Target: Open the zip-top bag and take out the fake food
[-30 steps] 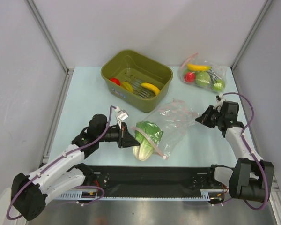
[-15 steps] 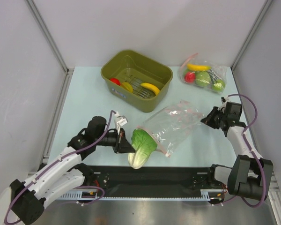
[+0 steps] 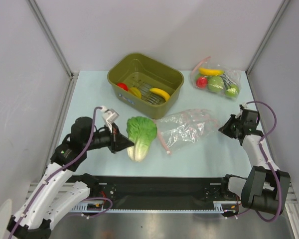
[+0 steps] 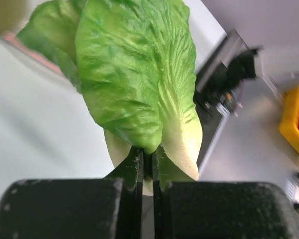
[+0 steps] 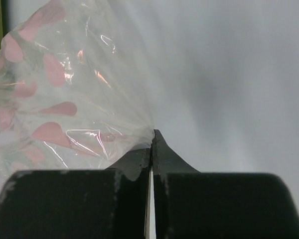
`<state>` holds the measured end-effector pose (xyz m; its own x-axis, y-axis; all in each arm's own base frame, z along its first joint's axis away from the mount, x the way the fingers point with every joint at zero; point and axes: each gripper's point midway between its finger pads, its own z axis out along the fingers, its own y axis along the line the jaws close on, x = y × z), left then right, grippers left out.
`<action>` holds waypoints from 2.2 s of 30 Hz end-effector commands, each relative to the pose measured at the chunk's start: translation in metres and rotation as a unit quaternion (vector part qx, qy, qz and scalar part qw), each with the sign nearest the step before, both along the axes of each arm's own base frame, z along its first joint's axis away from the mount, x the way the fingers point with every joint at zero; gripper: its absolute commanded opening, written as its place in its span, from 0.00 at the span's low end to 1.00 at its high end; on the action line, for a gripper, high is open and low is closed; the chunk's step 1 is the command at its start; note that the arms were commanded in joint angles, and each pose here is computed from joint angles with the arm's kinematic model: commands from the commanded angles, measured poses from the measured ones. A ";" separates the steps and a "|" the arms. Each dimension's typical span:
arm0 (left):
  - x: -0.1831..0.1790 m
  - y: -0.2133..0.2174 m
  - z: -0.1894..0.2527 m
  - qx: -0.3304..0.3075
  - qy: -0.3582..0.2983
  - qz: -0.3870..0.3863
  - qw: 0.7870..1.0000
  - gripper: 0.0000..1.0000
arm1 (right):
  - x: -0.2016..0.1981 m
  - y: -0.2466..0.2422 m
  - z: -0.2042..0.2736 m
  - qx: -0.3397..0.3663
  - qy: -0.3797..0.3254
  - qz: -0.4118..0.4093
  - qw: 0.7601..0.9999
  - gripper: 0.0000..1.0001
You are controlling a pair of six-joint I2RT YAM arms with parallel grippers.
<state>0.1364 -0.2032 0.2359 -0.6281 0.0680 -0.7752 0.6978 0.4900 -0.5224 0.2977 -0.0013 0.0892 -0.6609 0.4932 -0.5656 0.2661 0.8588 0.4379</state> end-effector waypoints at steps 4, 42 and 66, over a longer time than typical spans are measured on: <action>0.049 0.023 0.040 0.009 -0.074 0.114 0.991 0.00 | 0.000 -0.005 0.019 -0.019 -0.025 -0.001 1.000 0.20; 0.378 -0.036 0.056 0.068 -0.115 0.354 0.926 0.47 | -0.030 0.034 0.141 0.012 -0.156 0.048 0.987 1.00; 0.231 0.069 0.053 0.122 -0.115 0.382 0.909 1.00 | -0.010 0.040 0.164 -0.027 -0.195 0.082 0.977 1.00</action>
<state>0.3898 -0.1537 0.2962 -0.3715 -0.1791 -0.9110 0.2155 0.9378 -0.2722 0.2747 0.0407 0.2225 -0.5336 0.4044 -0.7428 0.0014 0.8787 0.4774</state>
